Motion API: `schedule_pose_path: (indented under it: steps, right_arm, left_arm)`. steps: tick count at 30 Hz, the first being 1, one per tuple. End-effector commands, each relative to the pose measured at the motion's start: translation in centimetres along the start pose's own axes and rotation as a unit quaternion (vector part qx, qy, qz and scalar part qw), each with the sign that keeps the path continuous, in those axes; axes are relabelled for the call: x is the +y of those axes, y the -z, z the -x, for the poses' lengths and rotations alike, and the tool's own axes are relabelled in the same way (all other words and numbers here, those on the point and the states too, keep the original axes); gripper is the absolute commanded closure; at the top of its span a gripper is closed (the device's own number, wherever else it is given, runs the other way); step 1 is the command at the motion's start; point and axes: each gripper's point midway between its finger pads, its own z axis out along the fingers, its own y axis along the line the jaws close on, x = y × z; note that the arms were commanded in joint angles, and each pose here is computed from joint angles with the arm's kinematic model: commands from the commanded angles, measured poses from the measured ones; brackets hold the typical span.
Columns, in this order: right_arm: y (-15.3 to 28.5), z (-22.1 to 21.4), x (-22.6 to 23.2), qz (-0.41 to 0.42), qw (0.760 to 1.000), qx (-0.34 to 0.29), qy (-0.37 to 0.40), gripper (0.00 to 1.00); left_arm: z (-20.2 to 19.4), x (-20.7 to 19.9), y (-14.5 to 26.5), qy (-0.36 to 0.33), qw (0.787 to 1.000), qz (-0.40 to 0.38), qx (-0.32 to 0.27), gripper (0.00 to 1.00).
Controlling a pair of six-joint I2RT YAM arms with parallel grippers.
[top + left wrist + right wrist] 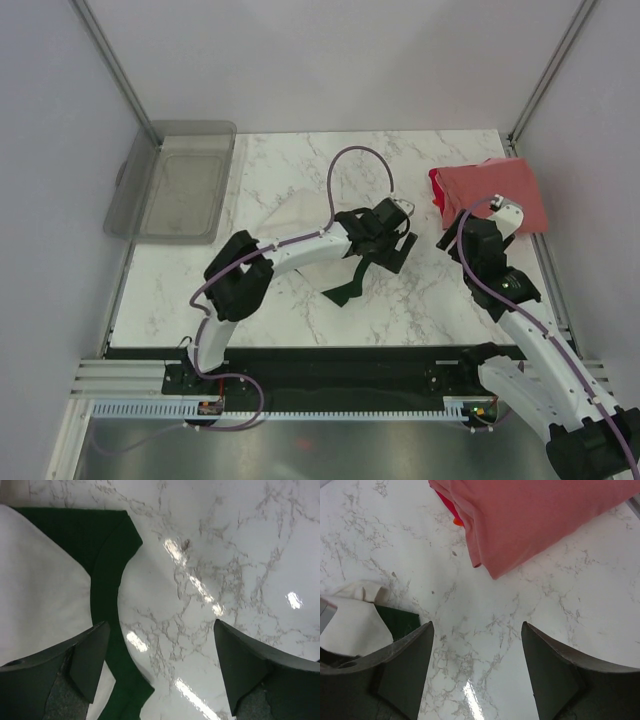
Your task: Fold and stack the t-shirts
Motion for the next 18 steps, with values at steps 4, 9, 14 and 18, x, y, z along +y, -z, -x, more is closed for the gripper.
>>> schedule_pose_path:
  steps: [4,9,14,18]
  right_arm:
    - [0.7,1.2,-0.2,-0.006,1.000,-0.010,-0.002,0.21]
    - [1.1,1.6,-0.1,-0.002,1.000,-0.013,-0.006,0.21]
    - [1.7,2.4,-0.1,0.002,1.000,-0.020,0.000,0.21]
    - [2.1,3.0,-0.2,0.000,1.000,-0.024,-0.001,0.21]
  left_arm:
    - [2.8,1.6,-3.1,-0.013,0.998,0.067,0.007,0.08]
    - [3.8,2.3,-6.3,-0.021,0.995,0.097,0.019,0.10]
    - [2.9,4.0,-8.1,-0.006,0.992,0.122,0.039,0.23]
    - [0.2,4.7,-8.6,0.016,0.990,0.117,0.080,0.40]
